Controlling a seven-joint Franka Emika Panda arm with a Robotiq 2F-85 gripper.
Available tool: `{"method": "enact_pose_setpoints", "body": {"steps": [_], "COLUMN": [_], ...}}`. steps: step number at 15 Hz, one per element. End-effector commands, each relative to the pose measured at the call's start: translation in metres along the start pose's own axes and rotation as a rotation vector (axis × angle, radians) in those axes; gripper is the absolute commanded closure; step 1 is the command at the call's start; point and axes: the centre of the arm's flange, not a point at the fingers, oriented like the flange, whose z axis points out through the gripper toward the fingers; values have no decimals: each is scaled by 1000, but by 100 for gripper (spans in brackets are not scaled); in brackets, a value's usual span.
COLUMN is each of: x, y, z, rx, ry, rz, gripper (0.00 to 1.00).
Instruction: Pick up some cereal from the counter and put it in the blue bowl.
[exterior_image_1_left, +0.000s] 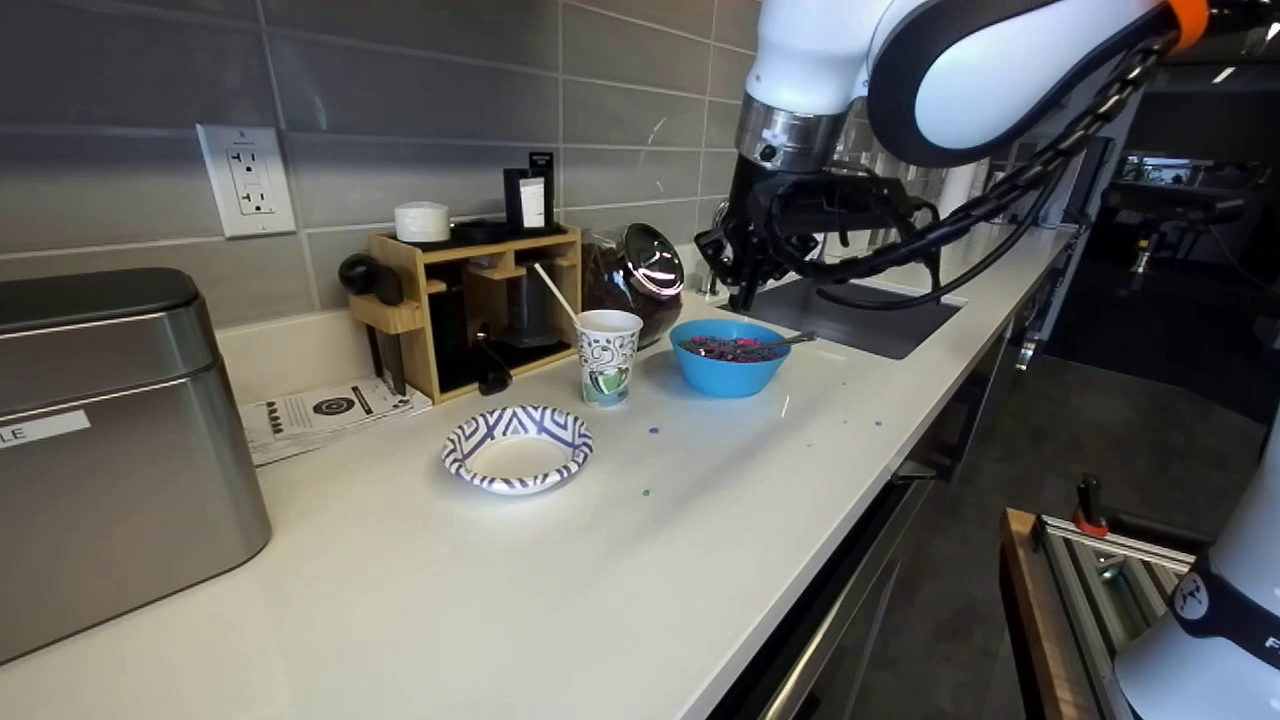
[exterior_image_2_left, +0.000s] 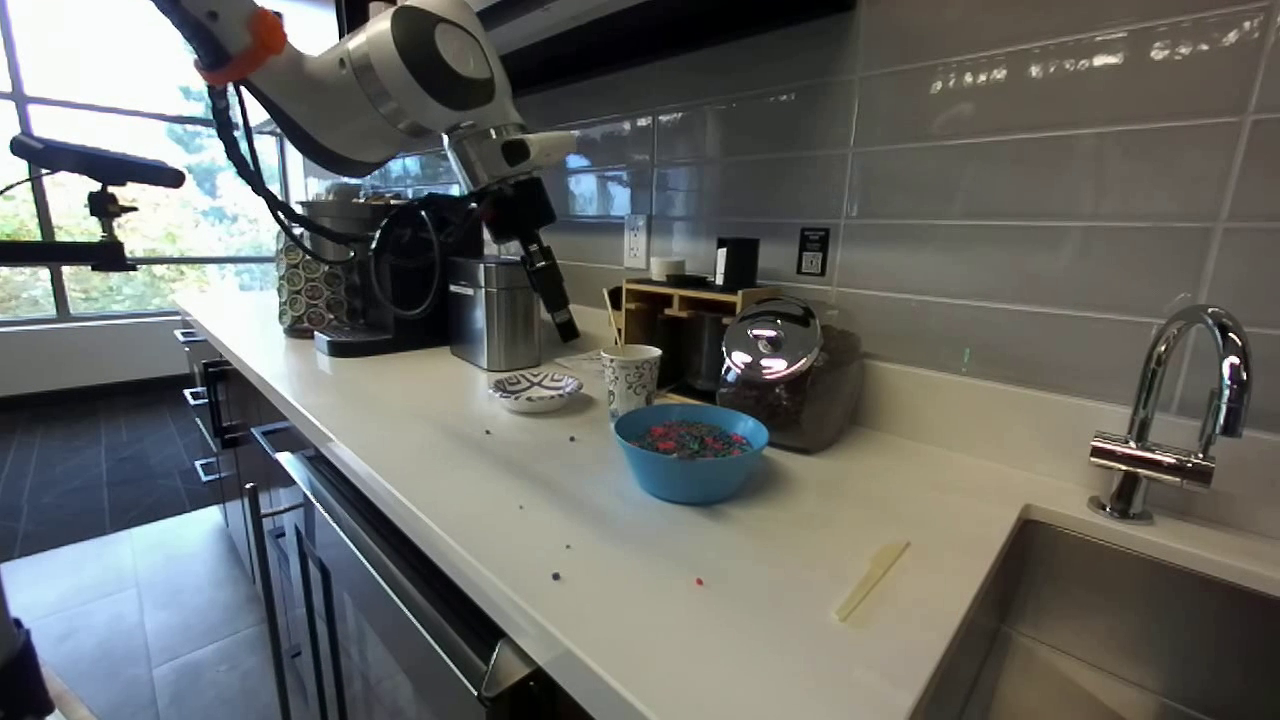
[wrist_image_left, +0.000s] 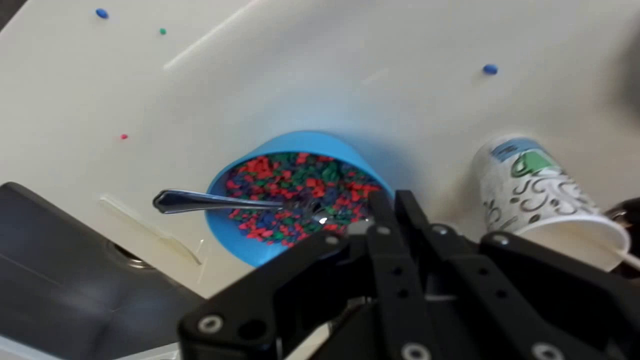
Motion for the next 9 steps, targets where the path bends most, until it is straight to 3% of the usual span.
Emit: {"method": "enact_pose_setpoints", "body": {"steps": [1, 6, 9], "x": [5, 24, 33], "y": [22, 51, 55], "z": [12, 40, 50], "rx": [-103, -237, -264], "ry": [80, 182, 251], "rz": [150, 343, 400], "gripper": [99, 99, 99]}}
